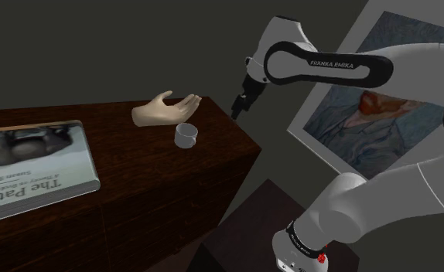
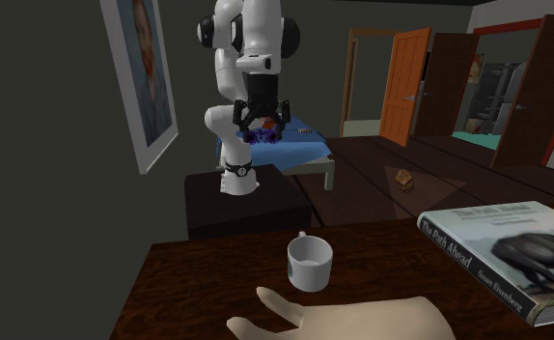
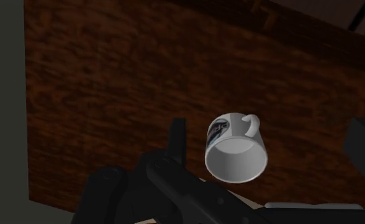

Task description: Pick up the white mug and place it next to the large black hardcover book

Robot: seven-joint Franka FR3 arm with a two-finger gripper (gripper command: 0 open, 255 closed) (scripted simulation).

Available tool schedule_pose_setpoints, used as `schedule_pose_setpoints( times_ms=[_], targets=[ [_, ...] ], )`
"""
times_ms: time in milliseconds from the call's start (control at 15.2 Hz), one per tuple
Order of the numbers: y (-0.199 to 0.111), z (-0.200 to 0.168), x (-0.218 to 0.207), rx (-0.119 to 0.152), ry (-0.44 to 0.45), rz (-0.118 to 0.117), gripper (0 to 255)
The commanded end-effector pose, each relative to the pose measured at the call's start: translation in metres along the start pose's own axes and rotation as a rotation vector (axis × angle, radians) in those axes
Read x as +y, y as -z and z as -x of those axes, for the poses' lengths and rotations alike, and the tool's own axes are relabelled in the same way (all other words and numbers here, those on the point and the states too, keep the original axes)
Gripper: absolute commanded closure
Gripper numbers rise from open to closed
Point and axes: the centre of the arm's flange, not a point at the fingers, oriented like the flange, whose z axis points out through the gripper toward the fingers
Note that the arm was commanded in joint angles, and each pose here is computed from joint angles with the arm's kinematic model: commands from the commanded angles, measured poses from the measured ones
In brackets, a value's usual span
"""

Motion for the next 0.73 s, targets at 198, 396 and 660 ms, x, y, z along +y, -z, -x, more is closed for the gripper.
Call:
schedule_pose_setpoints(
  times_ms=[198, 396, 660],
  targets=[
    [-0.052, -0.043, 0.013, 0.004, 0.005, -0.027, 0],
    [-0.082, -0.068, 0.019, 0.005, 0.008, -0.043, 0],
    [-0.122, -0.102, 0.026, 0.007, 0.012, -0.064, 0]
  ],
)
